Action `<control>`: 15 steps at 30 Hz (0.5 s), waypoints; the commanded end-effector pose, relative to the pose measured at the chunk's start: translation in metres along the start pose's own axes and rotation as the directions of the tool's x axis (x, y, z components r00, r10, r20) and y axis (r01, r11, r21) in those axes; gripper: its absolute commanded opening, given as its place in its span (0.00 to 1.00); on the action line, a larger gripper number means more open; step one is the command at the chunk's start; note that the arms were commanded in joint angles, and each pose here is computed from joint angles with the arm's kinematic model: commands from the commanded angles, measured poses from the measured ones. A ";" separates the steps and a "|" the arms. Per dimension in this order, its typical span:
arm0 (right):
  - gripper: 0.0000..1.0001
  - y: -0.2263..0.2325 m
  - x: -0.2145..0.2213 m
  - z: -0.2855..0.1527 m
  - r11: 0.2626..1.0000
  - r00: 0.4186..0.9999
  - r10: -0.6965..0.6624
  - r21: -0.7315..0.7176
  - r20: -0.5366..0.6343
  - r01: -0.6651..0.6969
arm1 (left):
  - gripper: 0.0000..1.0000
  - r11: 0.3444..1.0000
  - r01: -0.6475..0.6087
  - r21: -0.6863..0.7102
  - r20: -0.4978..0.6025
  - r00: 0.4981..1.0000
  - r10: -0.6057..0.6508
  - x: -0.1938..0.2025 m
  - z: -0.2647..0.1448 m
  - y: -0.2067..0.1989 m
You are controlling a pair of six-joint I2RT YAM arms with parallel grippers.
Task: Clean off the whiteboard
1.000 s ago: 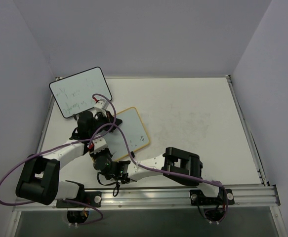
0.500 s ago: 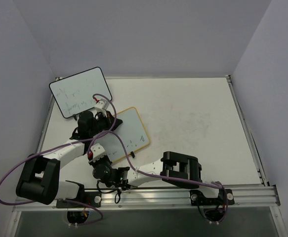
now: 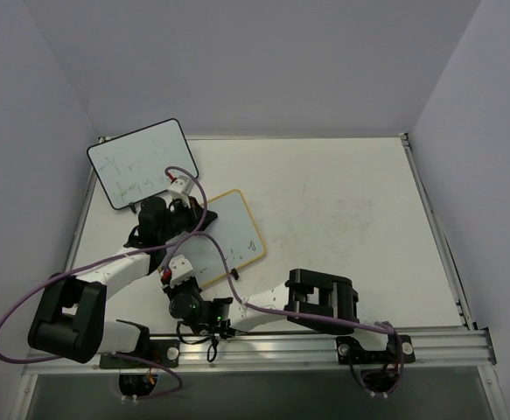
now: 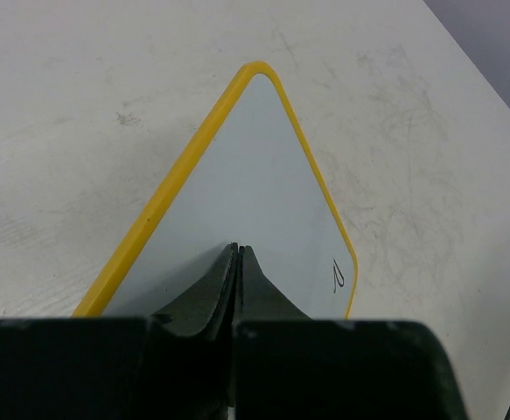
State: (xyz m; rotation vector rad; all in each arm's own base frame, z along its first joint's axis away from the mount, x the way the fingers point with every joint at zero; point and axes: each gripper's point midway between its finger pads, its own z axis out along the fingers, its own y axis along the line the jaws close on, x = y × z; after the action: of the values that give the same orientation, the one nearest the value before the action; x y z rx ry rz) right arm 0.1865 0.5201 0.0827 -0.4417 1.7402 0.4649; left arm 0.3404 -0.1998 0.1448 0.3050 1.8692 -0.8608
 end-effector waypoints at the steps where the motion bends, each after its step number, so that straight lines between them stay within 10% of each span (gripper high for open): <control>1: 0.00 -0.079 0.036 0.010 0.970 0.990 -0.098 0.213 -0.103 0.118 | 0.02 0.999 -0.041 -0.008 0.045 0.998 0.042 -0.018 -0.001 -0.003; 15: 0.00 -0.138 0.040 0.010 0.930 0.992 -0.059 0.356 -0.111 0.096 | 0.02 0.999 -0.042 -0.009 0.041 0.998 0.043 -0.016 -0.002 -0.002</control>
State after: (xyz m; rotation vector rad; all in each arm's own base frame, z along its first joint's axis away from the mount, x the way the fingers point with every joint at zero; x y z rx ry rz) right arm 0.2180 0.4810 0.0797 -0.2732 1.7736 0.4123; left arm 0.3410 -0.1976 0.1428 0.2970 1.8788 -0.8451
